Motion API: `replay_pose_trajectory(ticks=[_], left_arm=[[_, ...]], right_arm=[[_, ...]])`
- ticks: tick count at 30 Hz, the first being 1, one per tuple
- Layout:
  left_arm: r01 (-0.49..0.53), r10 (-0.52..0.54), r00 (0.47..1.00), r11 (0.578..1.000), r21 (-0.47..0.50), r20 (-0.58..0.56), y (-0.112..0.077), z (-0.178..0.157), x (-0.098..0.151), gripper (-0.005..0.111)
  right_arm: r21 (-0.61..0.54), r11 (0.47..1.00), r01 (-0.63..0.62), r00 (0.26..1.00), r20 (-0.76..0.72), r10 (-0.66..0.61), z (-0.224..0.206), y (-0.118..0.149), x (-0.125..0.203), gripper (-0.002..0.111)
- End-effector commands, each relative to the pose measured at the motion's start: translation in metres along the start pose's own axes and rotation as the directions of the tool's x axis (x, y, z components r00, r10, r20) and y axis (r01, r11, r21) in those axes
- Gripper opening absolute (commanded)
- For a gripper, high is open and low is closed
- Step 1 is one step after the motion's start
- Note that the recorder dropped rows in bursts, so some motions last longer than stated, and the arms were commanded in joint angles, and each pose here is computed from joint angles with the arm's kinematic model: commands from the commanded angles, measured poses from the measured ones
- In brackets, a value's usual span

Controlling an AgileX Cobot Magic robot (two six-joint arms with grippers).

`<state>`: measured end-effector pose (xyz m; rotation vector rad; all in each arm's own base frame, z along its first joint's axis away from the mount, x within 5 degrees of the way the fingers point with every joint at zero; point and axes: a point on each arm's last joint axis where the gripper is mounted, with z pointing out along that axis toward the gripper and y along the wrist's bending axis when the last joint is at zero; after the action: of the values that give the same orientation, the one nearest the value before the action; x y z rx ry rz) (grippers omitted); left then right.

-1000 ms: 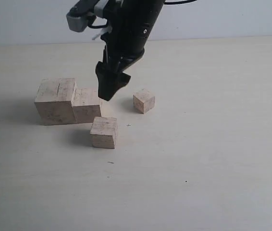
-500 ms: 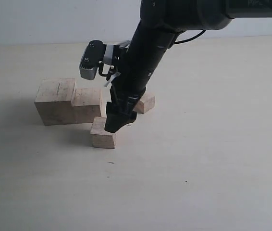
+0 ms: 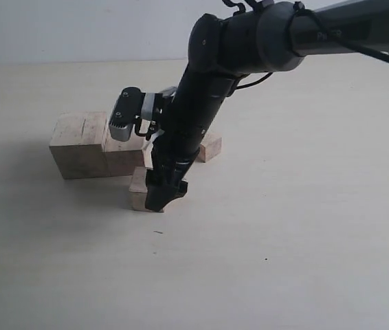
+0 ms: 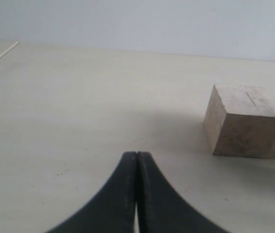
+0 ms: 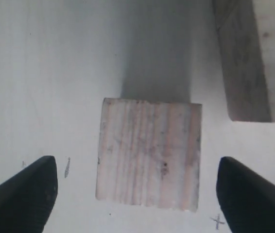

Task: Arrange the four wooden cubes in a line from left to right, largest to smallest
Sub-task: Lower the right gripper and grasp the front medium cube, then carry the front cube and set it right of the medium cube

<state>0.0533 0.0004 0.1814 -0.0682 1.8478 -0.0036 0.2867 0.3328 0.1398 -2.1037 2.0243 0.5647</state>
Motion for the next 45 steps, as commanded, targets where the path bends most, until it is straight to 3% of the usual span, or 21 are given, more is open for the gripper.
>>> replay_pose_trajectory(ticks=[1,5,7,13,14,25,30,35,40,45], left_arm=[[0.001,-0.001,1.000,1.000,0.005,0.012,0.000,0.000,0.000,0.000],[0.001,-0.001,1.000,1.000,0.005,0.012,0.000,0.000,0.000,0.000],[0.001,-0.001,1.000,1.000,0.005,0.012,0.000,0.000,0.000,0.000],[0.001,-0.001,1.000,1.000,0.005,0.012,0.000,0.000,0.000,0.000],[0.001,-0.001,1.000,1.000,0.005,0.012,0.000,0.000,0.000,0.000],[0.001,-0.001,1.000,1.000,0.005,0.012,0.000,0.000,0.000,0.000],[0.001,-0.001,1.000,1.000,0.005,0.012,0.000,0.000,0.000,0.000],[0.001,-0.001,1.000,1.000,0.005,0.012,0.000,0.000,0.000,0.000],[0.001,-0.001,1.000,1.000,0.005,0.012,0.000,0.000,0.000,0.000],[0.001,-0.001,1.000,1.000,0.005,0.012,0.000,0.000,0.000,0.000]], right_arm=[[0.012,1.000,0.018,1.000,-0.004,-0.018,0.006,0.000,-0.001,0.084],[0.054,0.998,0.025,0.999,-0.032,-0.023,0.006,-0.004,0.002,0.075],[0.065,0.998,0.012,0.999,-0.046,-0.009,0.006,-0.005,0.003,0.062],[0.054,0.999,0.004,0.996,-0.090,0.001,0.005,-0.004,0.007,0.003],[0.062,0.998,0.009,0.994,-0.105,-0.002,0.005,-0.004,0.009,0.000],[0.108,0.994,0.006,0.985,-0.173,0.012,-0.006,-0.024,0.032,0.000],[0.139,0.990,0.001,0.995,-0.099,0.012,-0.013,-0.039,0.040,0.000],[0.173,0.978,0.117,0.992,-0.064,-0.108,-0.014,-0.044,0.036,0.000],[0.240,0.962,0.129,0.992,-0.024,-0.127,-0.013,-0.051,0.032,0.000],[0.223,0.967,0.120,0.993,-0.008,-0.121,-0.004,-0.059,0.026,0.000]])
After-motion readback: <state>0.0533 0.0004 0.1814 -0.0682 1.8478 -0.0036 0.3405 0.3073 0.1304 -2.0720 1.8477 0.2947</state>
